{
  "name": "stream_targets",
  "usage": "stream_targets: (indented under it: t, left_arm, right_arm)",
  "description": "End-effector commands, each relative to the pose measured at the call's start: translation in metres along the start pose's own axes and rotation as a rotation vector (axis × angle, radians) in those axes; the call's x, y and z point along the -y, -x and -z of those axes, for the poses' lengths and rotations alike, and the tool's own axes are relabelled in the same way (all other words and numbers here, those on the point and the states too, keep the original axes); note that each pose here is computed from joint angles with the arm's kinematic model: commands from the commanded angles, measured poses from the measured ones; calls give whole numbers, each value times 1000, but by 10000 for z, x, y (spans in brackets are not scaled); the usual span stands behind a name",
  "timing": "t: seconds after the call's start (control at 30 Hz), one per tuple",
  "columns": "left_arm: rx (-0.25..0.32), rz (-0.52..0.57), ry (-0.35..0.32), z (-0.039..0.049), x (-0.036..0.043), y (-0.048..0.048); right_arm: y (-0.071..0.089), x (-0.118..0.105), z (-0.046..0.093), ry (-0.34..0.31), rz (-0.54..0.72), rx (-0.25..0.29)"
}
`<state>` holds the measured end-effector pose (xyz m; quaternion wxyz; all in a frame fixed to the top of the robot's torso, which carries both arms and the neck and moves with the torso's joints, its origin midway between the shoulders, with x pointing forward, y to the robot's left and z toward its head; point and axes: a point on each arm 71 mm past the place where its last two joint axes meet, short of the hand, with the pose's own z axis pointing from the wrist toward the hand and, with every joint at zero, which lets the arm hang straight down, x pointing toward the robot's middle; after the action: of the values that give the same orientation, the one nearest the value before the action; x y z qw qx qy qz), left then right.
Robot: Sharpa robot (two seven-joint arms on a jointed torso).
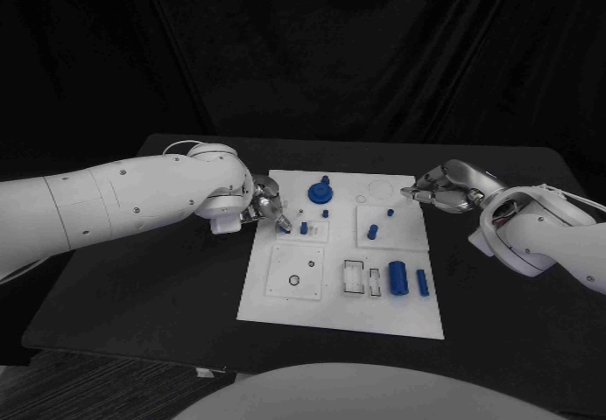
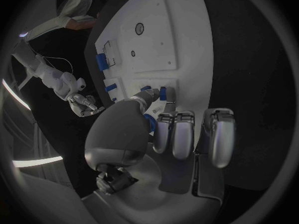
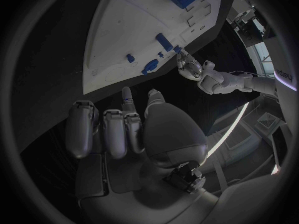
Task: Assemble the parts on the task board
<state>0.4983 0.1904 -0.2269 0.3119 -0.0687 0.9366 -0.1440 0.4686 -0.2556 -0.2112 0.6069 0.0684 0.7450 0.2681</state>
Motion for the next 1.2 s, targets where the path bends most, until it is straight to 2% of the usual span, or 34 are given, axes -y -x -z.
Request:
stream_targets:
  t: [0.03, 1.2]
  left_arm:
    - [-13, 0, -4, -25, -4, -43]
    - [-15, 1, -2, -38, -11, -48]
  right_arm:
    - [-13, 18, 6, -18, 1, -7]
    - [-37, 20, -4, -21, 3, -20]
